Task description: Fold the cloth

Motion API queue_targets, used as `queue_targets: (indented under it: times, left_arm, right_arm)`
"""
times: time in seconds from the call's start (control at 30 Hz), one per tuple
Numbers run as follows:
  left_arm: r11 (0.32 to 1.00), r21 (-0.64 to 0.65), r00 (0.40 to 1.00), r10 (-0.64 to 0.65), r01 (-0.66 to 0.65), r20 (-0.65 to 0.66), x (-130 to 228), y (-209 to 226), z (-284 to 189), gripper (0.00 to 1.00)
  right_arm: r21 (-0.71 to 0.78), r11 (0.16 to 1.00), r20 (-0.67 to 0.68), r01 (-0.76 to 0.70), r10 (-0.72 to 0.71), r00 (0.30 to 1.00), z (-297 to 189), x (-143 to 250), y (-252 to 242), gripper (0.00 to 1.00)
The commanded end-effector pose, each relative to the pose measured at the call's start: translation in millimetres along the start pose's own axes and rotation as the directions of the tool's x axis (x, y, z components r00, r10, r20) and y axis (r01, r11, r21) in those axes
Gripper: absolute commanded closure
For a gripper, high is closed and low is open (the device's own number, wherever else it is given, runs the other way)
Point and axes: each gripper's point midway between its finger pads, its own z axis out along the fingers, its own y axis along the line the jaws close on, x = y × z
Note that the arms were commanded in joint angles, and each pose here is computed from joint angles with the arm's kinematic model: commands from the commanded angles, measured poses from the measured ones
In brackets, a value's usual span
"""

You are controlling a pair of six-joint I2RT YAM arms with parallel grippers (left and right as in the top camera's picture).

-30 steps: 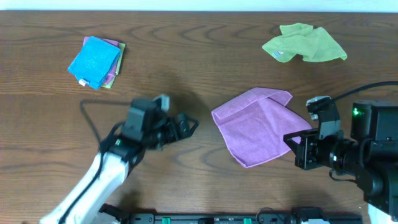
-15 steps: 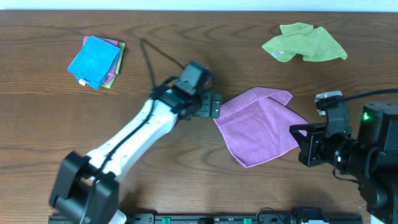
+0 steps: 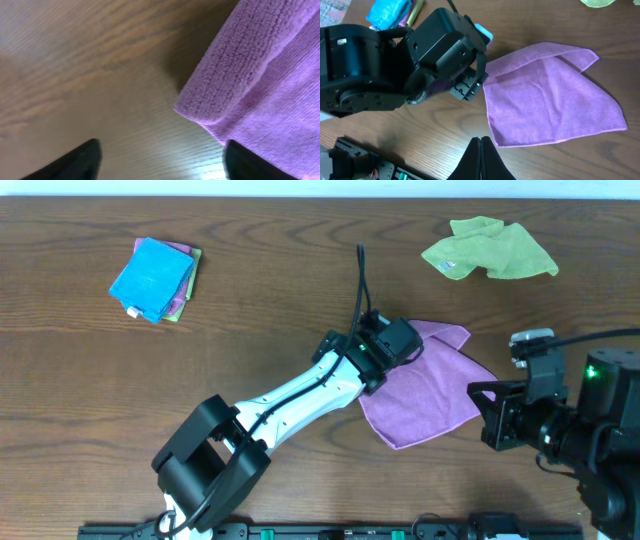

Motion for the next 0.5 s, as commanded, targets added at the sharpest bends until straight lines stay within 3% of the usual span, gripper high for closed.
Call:
queue_targets:
  times: [0.0, 0.1, 0.2, 0.37, 0.47]
  left_arm:
    - [1.0, -0.025, 1.0, -0.006, 0.006, 0.019, -7.5, 3.8, 0.1, 0.34]
    - [0.998, 0.055, 1.0, -0.009, 0.009, -0.004, -3.6, -10.0, -0.2, 0.48]
    - [0.994, 0.112, 1.0, -0.011, 0.012, -0.014, -2.7, -20.8, 0.2, 0.55]
    - [0.988, 0.152, 0.999, -0.028, 0.026, 0.016, -8.5, -29.7, 4.0, 0.87]
    - [0.976, 0.214, 0.999, -0.036, 0.031, 0.018, -10.3, -41.4, 4.2, 0.94]
  right_arm:
    - [0.004, 1.0, 0.019, -0.006, 0.006, 1.0, -5.9, 1.3, 1.3, 0.98]
    - [0.003, 1.0, 0.035, 0.001, -0.001, 0.999, -9.9, 2.0, 3.1, 0.98]
    - [0.002, 1.0, 0.056, 0.011, -0.011, 0.998, -15.4, 3.2, 5.6, 0.98]
    - [-0.001, 1.0, 0.1, 0.03, -0.03, 0.995, -26.9, 6.4, 10.8, 0.98]
    - [-0.001, 0.999, 0.116, 0.038, -0.038, 0.993, -32.3, 9.5, 13.1, 0.98]
